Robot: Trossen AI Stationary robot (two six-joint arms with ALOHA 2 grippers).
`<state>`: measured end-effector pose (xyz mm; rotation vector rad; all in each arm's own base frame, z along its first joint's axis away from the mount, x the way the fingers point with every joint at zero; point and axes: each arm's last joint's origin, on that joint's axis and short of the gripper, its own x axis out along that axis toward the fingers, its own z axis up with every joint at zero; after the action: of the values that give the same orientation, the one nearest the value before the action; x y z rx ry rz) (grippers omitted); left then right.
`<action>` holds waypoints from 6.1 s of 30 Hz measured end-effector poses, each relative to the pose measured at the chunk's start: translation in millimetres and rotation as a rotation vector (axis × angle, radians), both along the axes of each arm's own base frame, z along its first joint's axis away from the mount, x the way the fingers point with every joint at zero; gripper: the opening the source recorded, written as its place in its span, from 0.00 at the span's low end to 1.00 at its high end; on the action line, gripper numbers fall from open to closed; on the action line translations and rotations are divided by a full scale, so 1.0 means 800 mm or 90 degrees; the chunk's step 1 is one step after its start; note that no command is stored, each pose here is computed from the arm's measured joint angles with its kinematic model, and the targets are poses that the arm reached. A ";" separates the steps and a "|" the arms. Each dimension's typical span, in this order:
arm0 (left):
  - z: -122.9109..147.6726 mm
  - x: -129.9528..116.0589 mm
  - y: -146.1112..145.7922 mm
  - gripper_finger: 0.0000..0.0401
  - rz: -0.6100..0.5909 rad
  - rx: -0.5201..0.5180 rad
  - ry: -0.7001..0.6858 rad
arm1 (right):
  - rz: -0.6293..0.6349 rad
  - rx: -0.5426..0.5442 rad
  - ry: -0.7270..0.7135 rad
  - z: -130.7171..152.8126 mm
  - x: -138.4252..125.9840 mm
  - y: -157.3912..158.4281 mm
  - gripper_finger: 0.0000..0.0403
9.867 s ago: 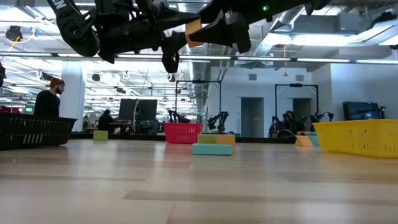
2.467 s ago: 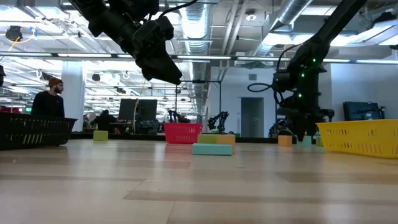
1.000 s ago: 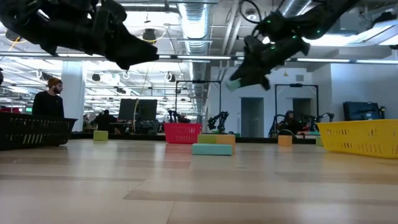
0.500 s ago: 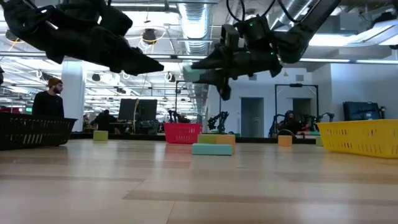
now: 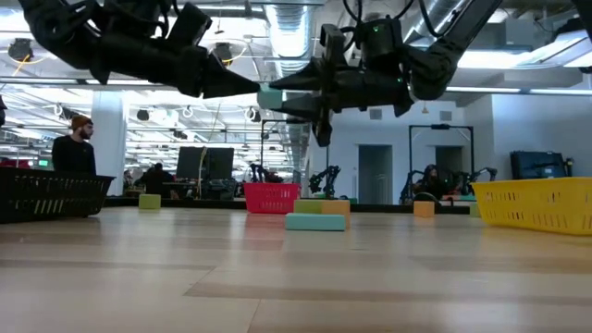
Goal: Sort & place blocks by color
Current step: Put the light blue block into the red bin, then put the light green block into the black bin
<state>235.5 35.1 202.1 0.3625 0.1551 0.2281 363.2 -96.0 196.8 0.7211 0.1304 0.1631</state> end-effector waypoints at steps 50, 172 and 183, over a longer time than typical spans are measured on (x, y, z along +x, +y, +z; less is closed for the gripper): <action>0.023 0.002 0.001 0.44 -0.001 0.122 -0.082 | -0.095 0.087 -0.121 0.026 0.007 0.022 0.33; -0.068 0.112 -0.049 0.47 -0.062 -0.135 0.175 | -0.078 -0.324 0.476 0.064 -0.131 0.160 0.67; -0.085 0.156 -0.044 0.47 -0.016 -0.120 0.281 | -0.078 -0.326 0.492 0.062 -0.133 0.160 0.67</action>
<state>360.6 0.2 133.8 0.2220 0.6018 0.1040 256.6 32.1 246.4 0.2444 0.8326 -0.2701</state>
